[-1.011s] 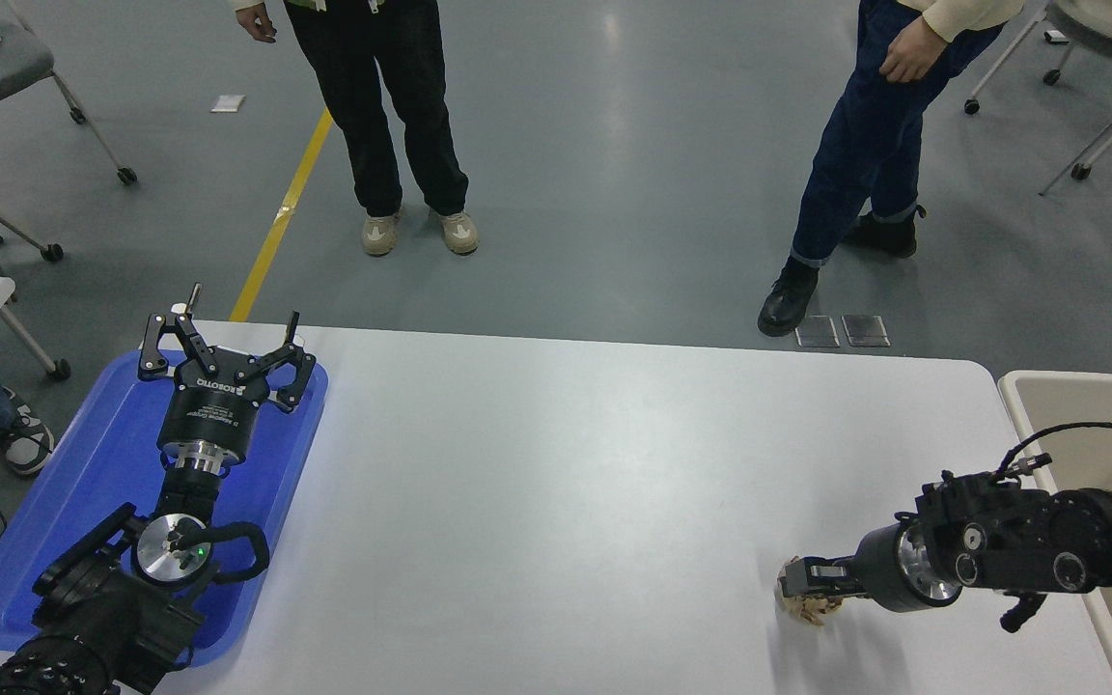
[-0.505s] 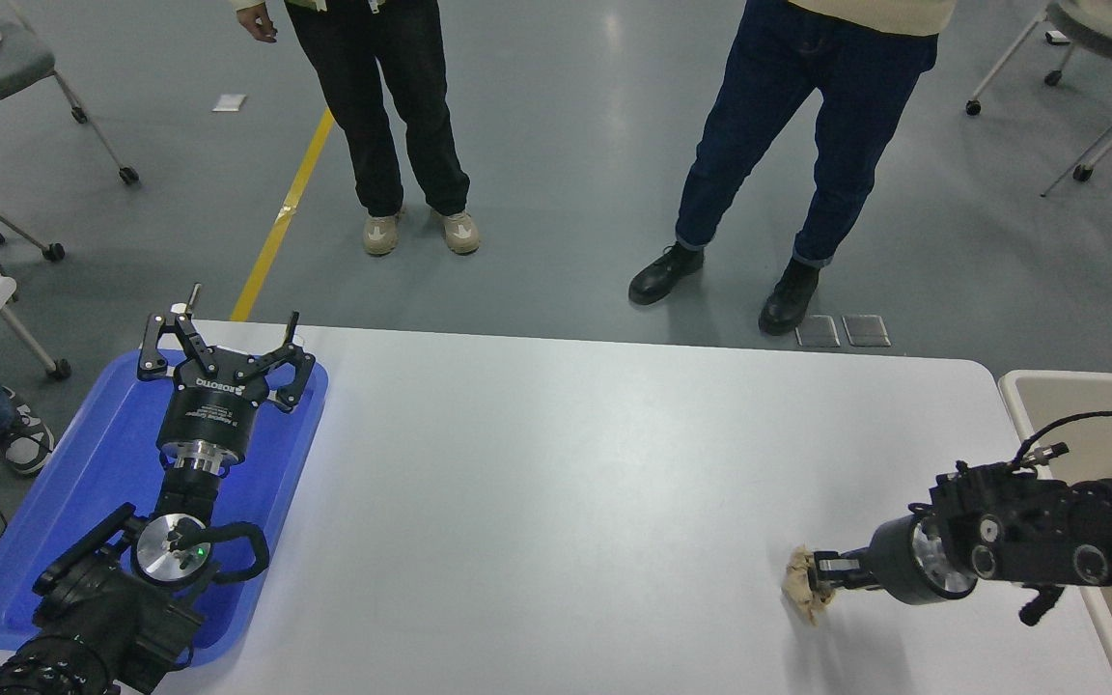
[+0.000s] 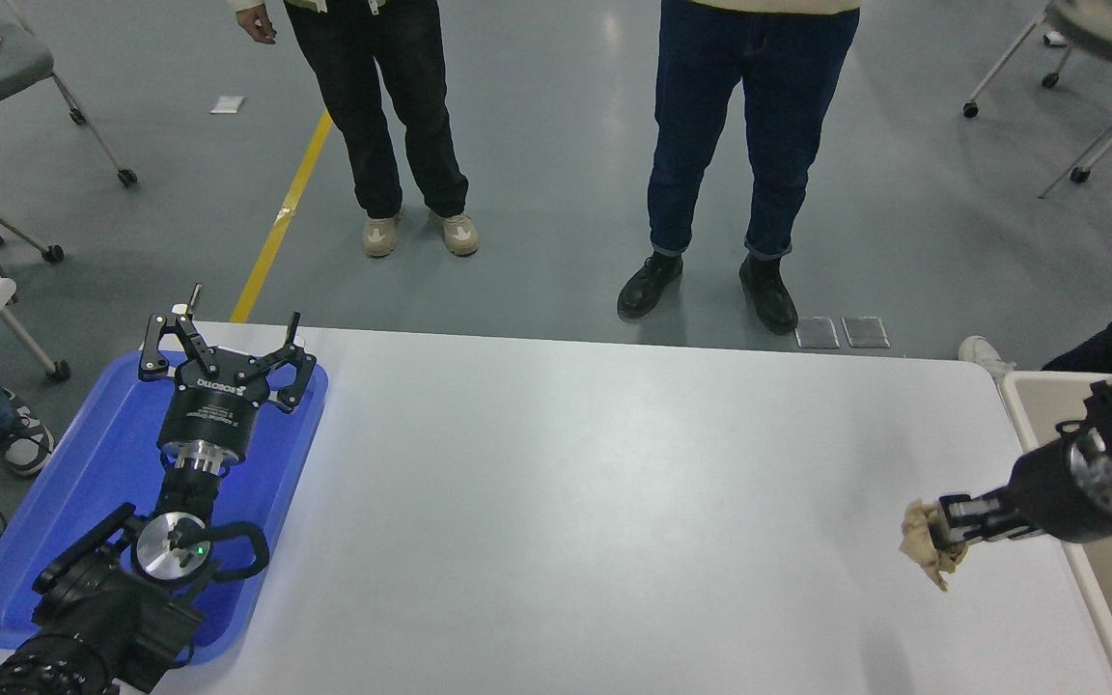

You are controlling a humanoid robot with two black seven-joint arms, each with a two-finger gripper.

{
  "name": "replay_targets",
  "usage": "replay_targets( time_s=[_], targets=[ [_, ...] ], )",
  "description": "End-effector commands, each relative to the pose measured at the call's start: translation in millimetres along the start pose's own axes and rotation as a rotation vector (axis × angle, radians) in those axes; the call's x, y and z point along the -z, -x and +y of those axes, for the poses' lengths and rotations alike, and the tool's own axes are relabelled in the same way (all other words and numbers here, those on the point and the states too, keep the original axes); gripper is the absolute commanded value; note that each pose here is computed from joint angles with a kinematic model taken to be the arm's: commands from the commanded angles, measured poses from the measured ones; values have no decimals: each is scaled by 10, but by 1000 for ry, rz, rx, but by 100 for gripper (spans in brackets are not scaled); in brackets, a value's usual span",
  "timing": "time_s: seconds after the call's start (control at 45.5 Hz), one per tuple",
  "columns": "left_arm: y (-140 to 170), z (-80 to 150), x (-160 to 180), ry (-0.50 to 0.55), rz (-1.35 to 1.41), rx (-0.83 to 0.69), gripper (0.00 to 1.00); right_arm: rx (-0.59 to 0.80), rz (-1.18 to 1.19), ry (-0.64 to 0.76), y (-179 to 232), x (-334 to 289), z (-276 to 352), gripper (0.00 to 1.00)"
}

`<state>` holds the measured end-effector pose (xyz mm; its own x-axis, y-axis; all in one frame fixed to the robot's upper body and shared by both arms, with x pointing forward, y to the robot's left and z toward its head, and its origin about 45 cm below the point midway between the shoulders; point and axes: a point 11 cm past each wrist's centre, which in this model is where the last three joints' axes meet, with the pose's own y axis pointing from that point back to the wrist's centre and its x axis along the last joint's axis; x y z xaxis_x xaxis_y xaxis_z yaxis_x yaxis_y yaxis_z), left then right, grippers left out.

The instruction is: Pick up paper ball place in dustbin

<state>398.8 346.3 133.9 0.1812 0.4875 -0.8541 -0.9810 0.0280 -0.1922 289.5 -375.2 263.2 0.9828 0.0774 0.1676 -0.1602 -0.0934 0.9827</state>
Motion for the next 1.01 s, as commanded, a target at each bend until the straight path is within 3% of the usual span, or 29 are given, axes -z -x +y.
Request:
replay_targets(
  time_s=[0.0,0.154,0.571,0.989],
  targets=[
    [-2,2,0,0,0,-1,100,-14,29,110,-144,65,948,0],
    [-2,2,0,0,0,-1,100,-17,47,156,-238,166,1230,0],
    [-2,2,0,0,0,-1,100,-7,46,207,-254,52,1234,0],
    [-2,2,-2,1,1,-1,100,-93,-124,470,-478,-1392,1237,0]
  ],
)
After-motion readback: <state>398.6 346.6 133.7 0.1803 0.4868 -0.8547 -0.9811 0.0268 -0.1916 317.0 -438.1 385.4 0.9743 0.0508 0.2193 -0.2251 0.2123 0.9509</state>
